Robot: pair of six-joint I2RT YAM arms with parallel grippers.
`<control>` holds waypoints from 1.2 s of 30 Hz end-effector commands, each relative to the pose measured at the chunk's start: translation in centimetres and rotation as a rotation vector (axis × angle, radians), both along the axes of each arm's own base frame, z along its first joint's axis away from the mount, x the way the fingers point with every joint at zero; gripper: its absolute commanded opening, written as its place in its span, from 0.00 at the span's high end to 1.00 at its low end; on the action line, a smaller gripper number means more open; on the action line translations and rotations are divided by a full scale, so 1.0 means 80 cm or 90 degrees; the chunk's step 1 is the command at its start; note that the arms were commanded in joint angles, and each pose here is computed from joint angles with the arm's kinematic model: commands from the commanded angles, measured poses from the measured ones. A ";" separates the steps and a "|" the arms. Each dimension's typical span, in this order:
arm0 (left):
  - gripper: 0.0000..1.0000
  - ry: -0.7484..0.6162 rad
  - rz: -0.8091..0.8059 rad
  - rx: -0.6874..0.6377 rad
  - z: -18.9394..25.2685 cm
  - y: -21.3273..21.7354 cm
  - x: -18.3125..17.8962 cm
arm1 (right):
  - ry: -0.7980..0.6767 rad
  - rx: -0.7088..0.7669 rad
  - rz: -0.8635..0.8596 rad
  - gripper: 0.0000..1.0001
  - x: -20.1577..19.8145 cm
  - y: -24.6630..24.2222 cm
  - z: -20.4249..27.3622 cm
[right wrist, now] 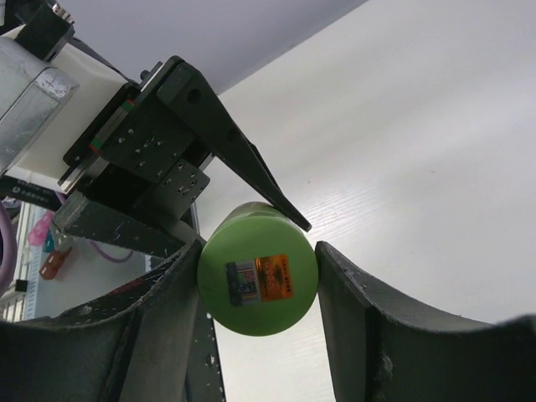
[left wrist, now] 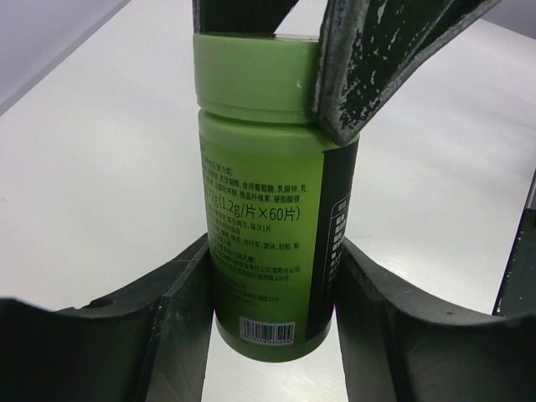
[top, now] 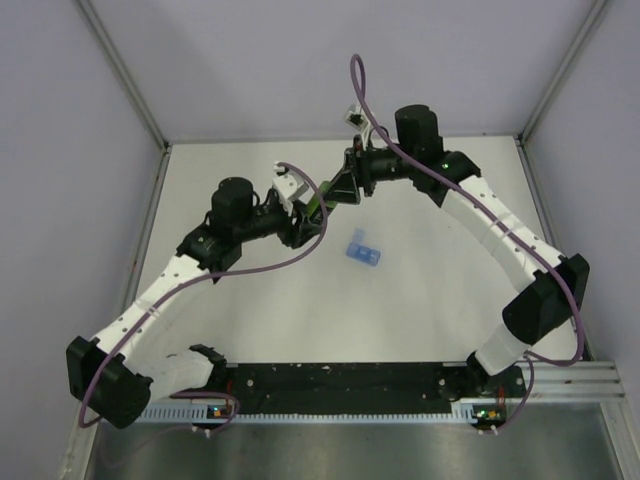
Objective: Sort the pills into containers
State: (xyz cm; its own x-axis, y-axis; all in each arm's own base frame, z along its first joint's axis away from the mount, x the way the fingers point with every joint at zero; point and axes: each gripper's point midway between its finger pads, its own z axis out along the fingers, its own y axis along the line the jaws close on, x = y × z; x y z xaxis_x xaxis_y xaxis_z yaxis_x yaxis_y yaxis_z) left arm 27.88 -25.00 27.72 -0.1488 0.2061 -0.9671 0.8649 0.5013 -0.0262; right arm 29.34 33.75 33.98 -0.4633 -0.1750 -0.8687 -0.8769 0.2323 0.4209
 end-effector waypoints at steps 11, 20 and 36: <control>1.00 -0.059 -0.037 -0.036 0.033 -0.009 -0.007 | -0.081 0.038 0.078 0.81 -0.030 -0.010 0.022; 1.00 0.012 -0.331 -0.069 0.028 -0.027 -0.102 | -0.408 0.024 0.217 0.91 -0.072 -0.041 0.048; 1.00 0.018 -0.300 -0.052 0.033 -0.031 -0.080 | -0.460 -0.035 0.207 0.01 -0.083 -0.054 0.050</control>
